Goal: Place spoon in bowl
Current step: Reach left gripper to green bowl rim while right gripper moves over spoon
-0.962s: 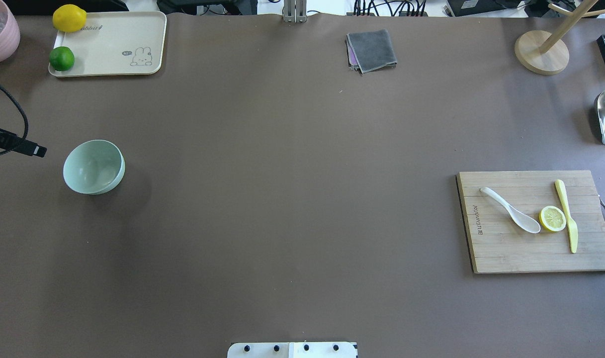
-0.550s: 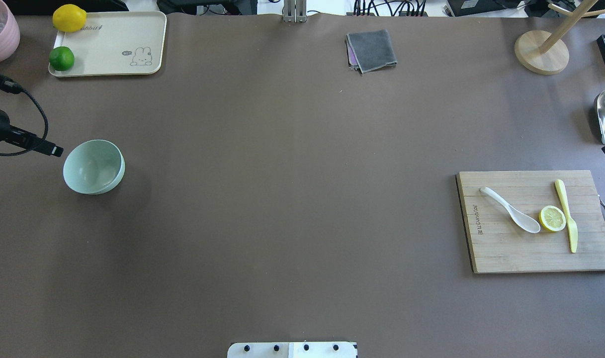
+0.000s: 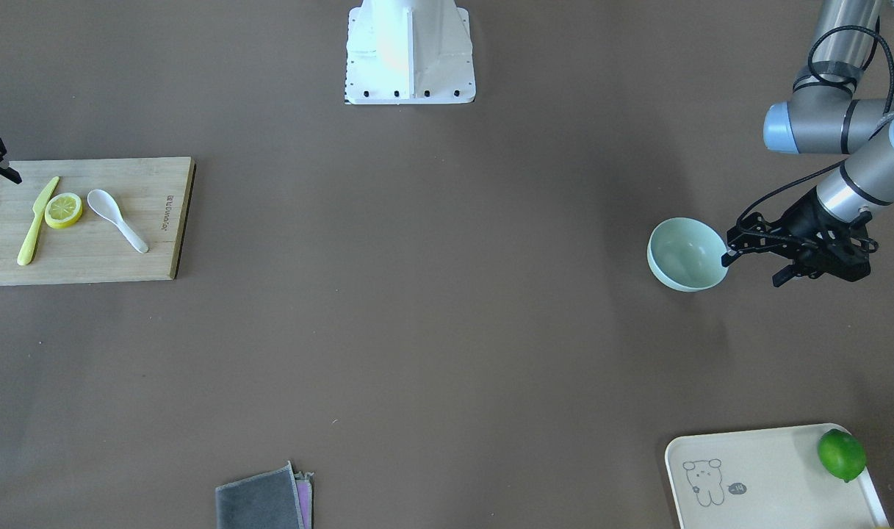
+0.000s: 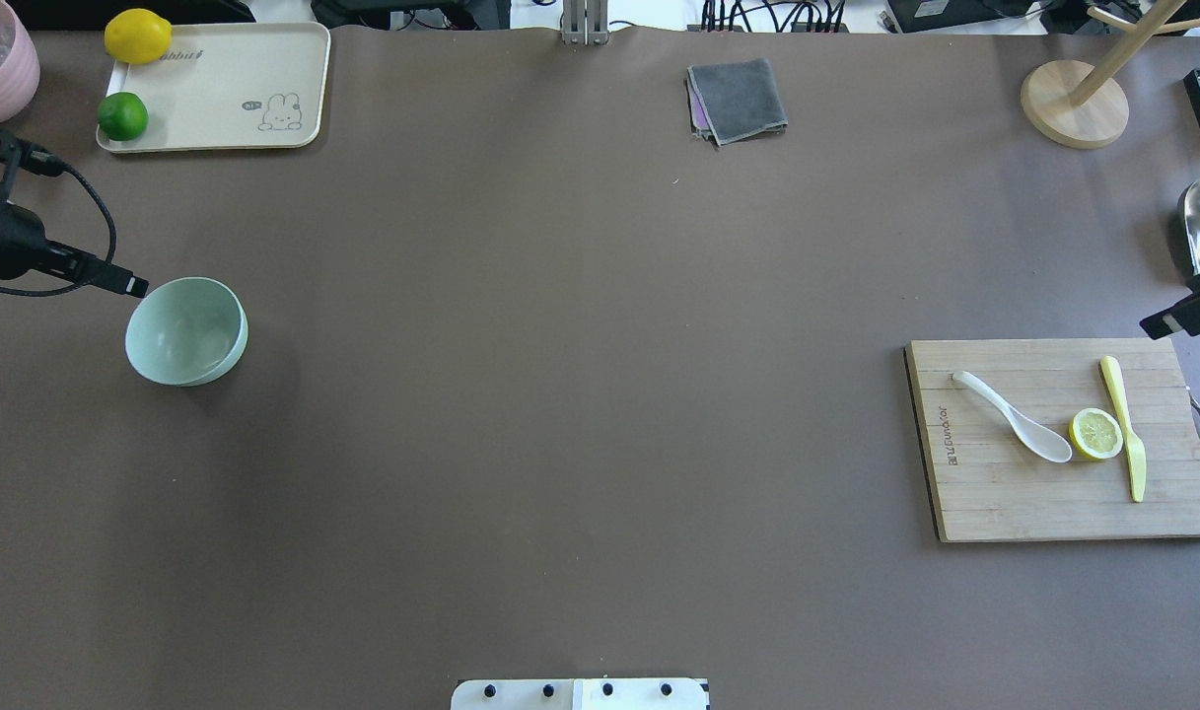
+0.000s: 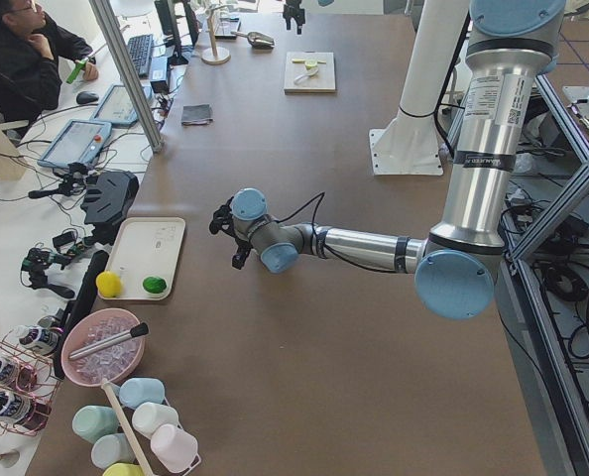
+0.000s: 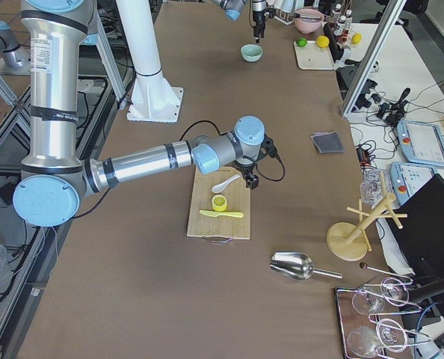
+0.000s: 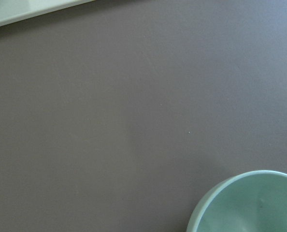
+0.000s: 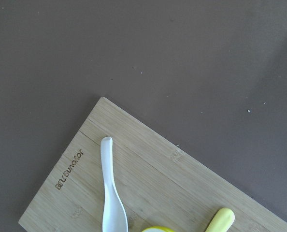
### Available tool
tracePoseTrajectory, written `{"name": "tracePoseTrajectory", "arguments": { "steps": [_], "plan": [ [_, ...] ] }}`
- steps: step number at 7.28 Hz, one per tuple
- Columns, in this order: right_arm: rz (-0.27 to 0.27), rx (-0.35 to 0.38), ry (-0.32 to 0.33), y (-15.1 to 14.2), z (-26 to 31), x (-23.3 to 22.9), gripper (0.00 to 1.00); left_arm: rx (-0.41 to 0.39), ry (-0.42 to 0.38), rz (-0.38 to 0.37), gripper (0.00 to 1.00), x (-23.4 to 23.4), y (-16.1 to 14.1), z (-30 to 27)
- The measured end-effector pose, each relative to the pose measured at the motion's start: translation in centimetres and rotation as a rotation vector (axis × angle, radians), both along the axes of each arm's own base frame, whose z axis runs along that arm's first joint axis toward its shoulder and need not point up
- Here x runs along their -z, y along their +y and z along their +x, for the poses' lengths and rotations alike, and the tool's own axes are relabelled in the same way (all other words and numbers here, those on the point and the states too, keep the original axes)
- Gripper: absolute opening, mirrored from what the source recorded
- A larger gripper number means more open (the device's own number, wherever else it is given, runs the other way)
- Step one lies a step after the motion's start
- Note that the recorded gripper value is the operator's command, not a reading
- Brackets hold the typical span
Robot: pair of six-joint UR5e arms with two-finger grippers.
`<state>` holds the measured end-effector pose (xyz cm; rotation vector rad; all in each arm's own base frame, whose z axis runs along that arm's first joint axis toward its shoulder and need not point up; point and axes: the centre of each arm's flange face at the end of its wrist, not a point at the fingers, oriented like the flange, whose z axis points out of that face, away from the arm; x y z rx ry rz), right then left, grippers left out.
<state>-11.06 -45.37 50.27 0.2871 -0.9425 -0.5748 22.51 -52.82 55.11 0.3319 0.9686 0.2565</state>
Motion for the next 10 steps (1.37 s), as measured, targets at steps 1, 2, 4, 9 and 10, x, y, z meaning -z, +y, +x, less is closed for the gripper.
{"name": "tracePoseTrajectory", "arguments": {
  "steps": [1, 2, 4, 9, 10],
  "plan": [
    [0.009, 0.023, 0.021, 0.3, -1.4, -0.2, 1.0, -0.016, -0.001, -0.002, 0.98, -0.1, 0.4, 0.9],
    [0.014, 0.047, 0.039, 0.7, -2.8, -0.5, 1.0, -0.033, -0.002, -0.005, 0.98, -0.2, 0.8, 1.9],
    [0.002, 0.072, 0.051, 1.2, -4.6, -0.7, 1.0, -0.062, -0.007, -0.012, 0.96, -0.6, 1.5, 3.4],
    [-0.01, 0.083, 0.054, 1.5, -5.5, -0.7, 1.0, -0.078, 0.002, -0.028, 0.0, -0.5, 2.5, 4.7],
    [-0.013, 0.081, 0.055, 1.5, -5.5, -0.7, 1.0, -0.038, 0.021, -0.079, 0.0, 0.2, 2.5, 4.8]
  ]
}}
